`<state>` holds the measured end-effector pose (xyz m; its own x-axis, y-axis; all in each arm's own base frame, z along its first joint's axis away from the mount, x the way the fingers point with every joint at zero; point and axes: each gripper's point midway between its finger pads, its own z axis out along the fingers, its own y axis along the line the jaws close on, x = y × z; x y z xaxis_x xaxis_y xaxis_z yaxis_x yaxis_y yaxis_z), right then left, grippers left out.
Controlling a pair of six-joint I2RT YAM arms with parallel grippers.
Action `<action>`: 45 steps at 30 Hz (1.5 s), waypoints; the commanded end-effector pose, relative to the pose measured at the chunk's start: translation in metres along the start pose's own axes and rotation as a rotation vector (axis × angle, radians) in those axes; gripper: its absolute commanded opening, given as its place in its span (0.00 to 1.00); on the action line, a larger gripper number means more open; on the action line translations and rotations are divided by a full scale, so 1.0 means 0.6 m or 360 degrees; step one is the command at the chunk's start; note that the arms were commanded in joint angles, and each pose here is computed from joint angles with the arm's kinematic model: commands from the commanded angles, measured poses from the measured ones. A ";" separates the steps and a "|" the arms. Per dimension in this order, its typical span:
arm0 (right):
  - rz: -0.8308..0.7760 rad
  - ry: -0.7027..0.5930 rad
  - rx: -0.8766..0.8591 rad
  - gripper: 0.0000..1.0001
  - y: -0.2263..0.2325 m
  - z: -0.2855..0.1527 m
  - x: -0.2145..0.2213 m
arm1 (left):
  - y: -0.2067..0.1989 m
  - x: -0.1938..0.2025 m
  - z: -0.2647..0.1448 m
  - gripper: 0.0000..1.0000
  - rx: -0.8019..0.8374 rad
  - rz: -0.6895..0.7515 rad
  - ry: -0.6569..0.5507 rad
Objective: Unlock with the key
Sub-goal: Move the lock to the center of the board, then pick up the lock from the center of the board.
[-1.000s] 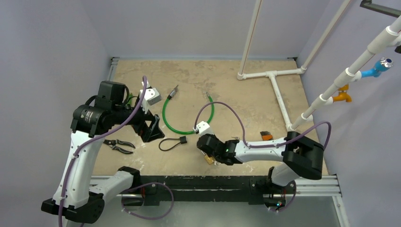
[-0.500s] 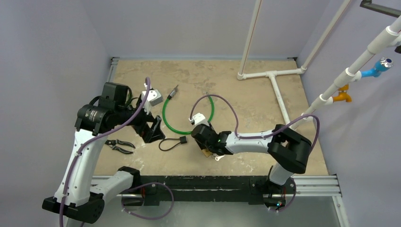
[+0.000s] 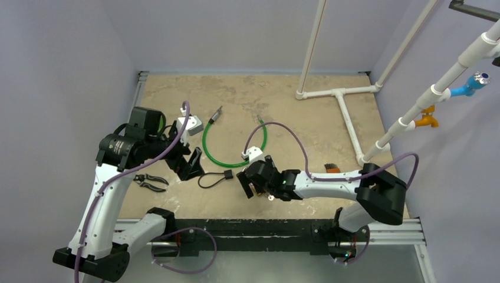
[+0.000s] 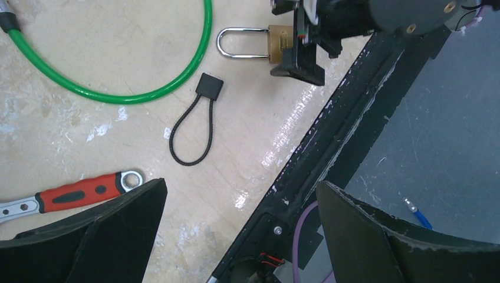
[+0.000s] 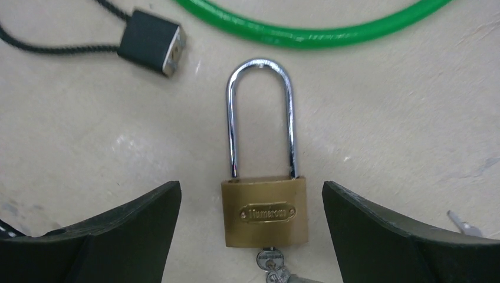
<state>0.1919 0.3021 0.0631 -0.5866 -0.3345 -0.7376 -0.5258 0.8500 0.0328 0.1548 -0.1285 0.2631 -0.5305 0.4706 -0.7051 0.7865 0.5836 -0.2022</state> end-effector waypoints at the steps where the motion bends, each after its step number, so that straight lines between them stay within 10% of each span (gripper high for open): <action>1: 0.0001 0.0113 -0.0038 0.91 0.016 0.008 0.042 | 0.001 -0.016 -0.005 1.00 -0.0016 0.0040 -0.0078; 10: 0.0024 0.0170 0.0029 0.99 0.004 0.020 0.073 | -0.007 -0.016 -0.015 1.00 -0.0021 0.0076 -0.0103; 16: 0.0053 0.0200 0.0061 0.87 -0.008 0.029 0.103 | -0.006 -0.016 -0.021 1.00 -0.0055 0.0121 -0.0134; 28: 0.0093 0.0100 -0.0094 0.02 0.013 -0.006 0.063 | -0.037 -0.001 -0.031 1.00 -0.0010 0.0568 -0.0309; 45: 0.0192 -0.0264 -0.0584 0.00 0.081 -0.121 -0.076 | 0.000 -0.019 0.088 1.00 0.0228 0.0880 -0.0471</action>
<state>0.1479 0.3020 0.0947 -0.6137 -0.2410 -0.7519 -0.6071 0.7529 0.2542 0.1640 -0.1551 0.2232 -0.1574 0.4958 -0.8540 0.9529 0.3034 0.0006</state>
